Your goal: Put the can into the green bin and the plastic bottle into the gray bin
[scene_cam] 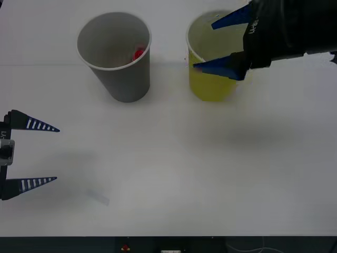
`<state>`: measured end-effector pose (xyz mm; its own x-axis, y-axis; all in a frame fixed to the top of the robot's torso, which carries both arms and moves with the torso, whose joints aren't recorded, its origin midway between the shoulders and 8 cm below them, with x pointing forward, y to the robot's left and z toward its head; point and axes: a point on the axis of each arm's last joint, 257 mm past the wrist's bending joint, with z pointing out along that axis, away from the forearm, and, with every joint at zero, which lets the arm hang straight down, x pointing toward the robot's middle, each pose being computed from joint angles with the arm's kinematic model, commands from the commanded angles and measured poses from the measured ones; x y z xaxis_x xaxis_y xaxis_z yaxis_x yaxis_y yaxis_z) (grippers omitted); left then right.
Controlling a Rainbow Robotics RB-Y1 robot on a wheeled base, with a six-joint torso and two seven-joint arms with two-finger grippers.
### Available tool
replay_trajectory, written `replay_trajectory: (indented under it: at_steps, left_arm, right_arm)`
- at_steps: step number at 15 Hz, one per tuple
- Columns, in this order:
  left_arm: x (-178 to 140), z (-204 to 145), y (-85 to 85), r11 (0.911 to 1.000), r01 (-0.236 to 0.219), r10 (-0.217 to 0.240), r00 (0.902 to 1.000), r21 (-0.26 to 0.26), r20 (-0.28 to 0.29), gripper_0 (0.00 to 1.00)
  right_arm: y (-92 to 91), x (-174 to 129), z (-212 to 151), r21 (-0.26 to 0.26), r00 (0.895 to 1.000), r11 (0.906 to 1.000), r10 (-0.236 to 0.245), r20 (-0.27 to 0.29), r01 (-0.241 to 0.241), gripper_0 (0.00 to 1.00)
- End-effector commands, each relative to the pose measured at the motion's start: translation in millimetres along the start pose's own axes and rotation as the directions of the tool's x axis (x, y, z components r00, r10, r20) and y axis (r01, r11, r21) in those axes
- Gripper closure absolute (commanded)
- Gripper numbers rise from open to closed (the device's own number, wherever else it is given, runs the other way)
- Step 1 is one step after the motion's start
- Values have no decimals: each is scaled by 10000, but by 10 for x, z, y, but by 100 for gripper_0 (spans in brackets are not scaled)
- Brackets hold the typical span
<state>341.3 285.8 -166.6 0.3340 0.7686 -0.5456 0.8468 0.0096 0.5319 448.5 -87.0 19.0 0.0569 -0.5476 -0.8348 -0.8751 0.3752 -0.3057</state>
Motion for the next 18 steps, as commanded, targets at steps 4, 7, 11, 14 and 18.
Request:
replay_trajectory:
  at_steps: [4,7,11,14,18]
  left_arm:
    - [0,0,0,10000,0,0,10000,0,0,0]
    - [0,0,0,10000,0,0,10000,0,0,0]
    - [0,0,0,10000,0,0,10000,0,0,0]
    - [0,0,0,10000,0,0,10000,0,0,0]
    - [0,0,0,10000,0,0,10000,0,0,0]
  right_arm:
    - [433,745,-670,-804,9952,9936,-837,-515,794,0]
    - [633,1072,-929,-968,9924,9897,-1108,-537,1052,0]
    - [788,1492,-1160,-1147,9767,9799,-1770,-1214,1634,0]
    - [851,1740,-1305,-1299,9607,9722,-2160,-1745,1950,0]
    - [886,1954,-1396,-1525,9458,9701,-2213,-2376,1887,0]
